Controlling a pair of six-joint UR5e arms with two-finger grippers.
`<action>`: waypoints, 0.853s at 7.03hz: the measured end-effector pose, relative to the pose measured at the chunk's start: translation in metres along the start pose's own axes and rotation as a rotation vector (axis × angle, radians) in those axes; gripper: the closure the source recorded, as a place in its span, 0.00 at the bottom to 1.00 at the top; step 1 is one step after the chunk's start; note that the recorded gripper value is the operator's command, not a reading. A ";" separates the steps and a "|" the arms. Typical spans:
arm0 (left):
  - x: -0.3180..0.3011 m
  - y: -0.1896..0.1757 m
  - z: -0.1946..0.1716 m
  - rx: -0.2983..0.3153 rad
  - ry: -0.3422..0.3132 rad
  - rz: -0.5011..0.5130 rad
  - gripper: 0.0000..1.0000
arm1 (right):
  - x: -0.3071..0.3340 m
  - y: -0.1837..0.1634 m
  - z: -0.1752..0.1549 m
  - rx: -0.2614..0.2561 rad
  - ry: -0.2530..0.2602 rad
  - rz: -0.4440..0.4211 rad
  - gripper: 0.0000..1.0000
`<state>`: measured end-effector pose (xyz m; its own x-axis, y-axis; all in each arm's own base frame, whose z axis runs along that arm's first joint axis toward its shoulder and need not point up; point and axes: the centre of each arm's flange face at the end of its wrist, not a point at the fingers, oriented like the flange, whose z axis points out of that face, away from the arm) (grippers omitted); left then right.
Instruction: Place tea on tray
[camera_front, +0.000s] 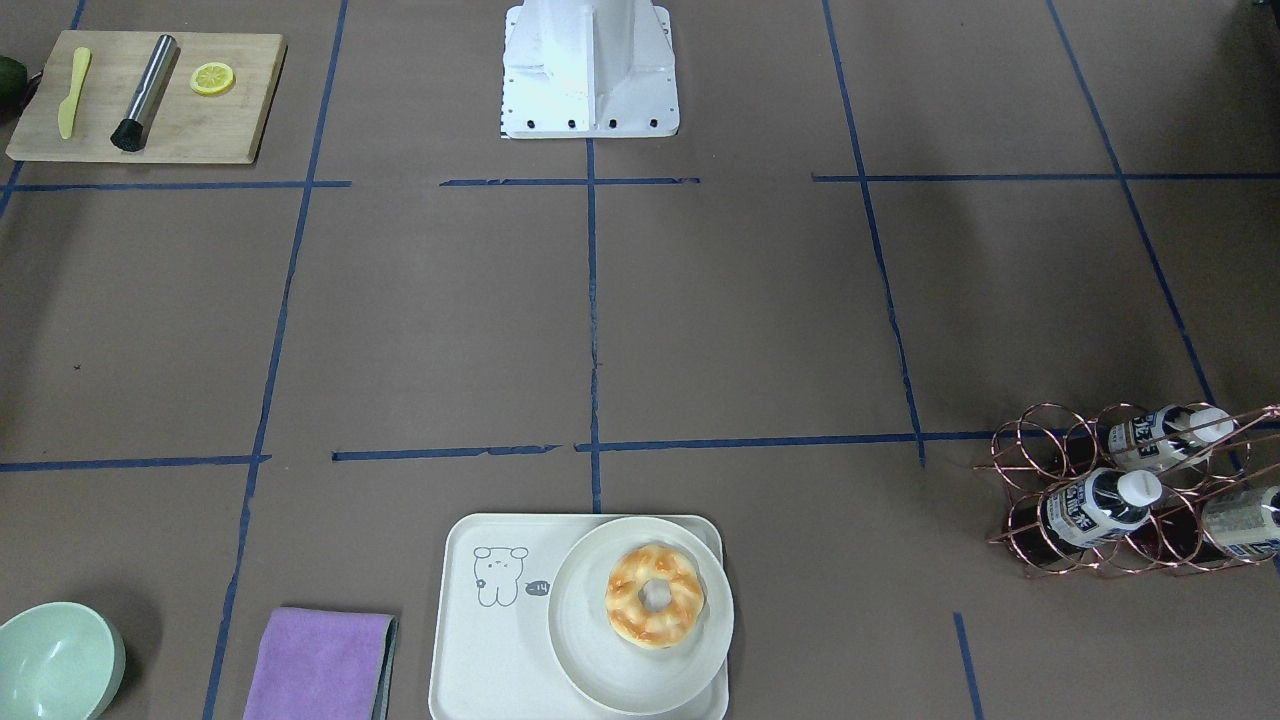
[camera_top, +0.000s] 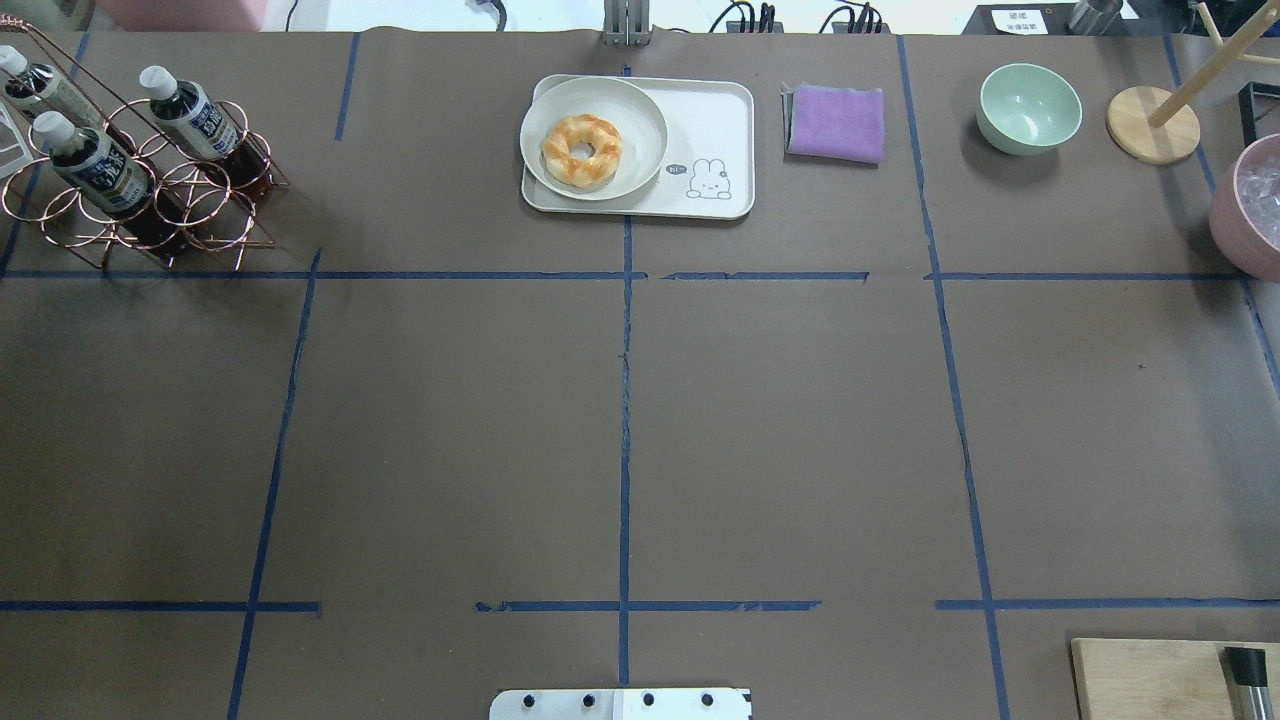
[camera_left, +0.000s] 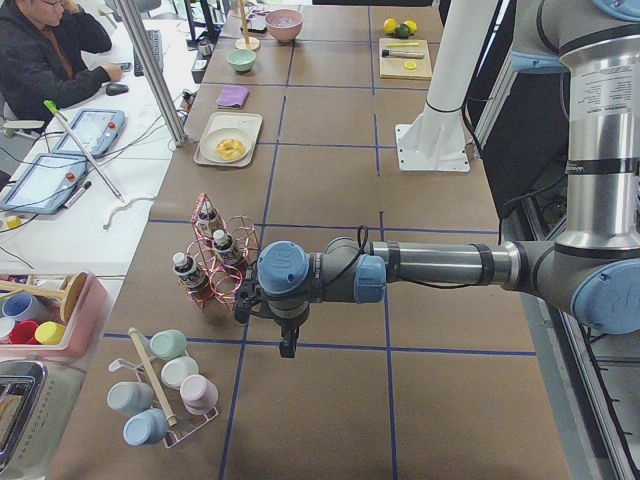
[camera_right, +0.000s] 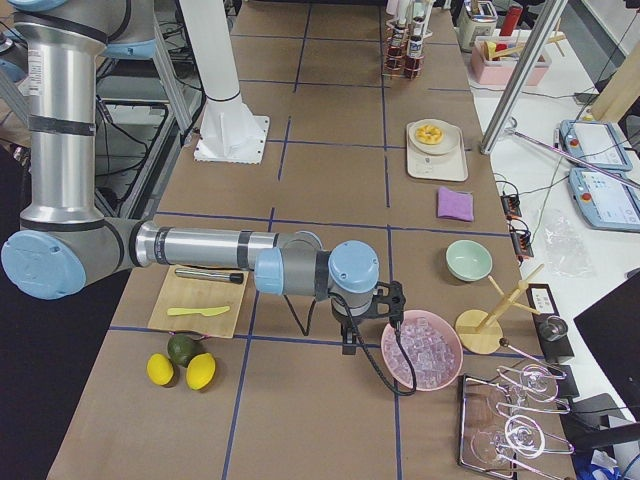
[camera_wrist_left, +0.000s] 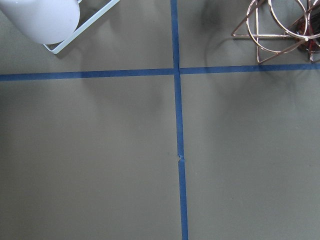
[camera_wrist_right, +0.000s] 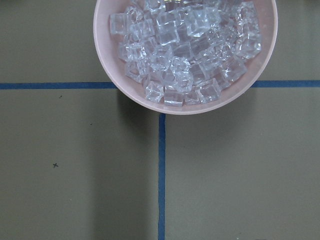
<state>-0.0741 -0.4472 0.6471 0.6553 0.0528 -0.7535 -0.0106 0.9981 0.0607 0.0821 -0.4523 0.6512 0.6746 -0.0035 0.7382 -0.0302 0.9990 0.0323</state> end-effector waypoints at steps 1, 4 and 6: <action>0.000 0.000 0.000 0.000 0.000 0.001 0.00 | -0.001 -0.001 0.000 0.001 0.000 -0.001 0.00; 0.000 0.000 0.000 0.000 0.000 0.001 0.00 | -0.001 -0.002 -0.001 0.003 0.000 -0.004 0.00; 0.000 0.000 0.000 0.000 0.000 0.000 0.00 | -0.001 -0.002 -0.001 0.004 0.000 -0.004 0.00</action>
<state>-0.0741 -0.4472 0.6470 0.6553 0.0533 -0.7535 -0.0109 0.9981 0.0611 0.0821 -0.4540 0.6493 0.6748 -0.0074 0.7380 -0.0302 0.9988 0.0376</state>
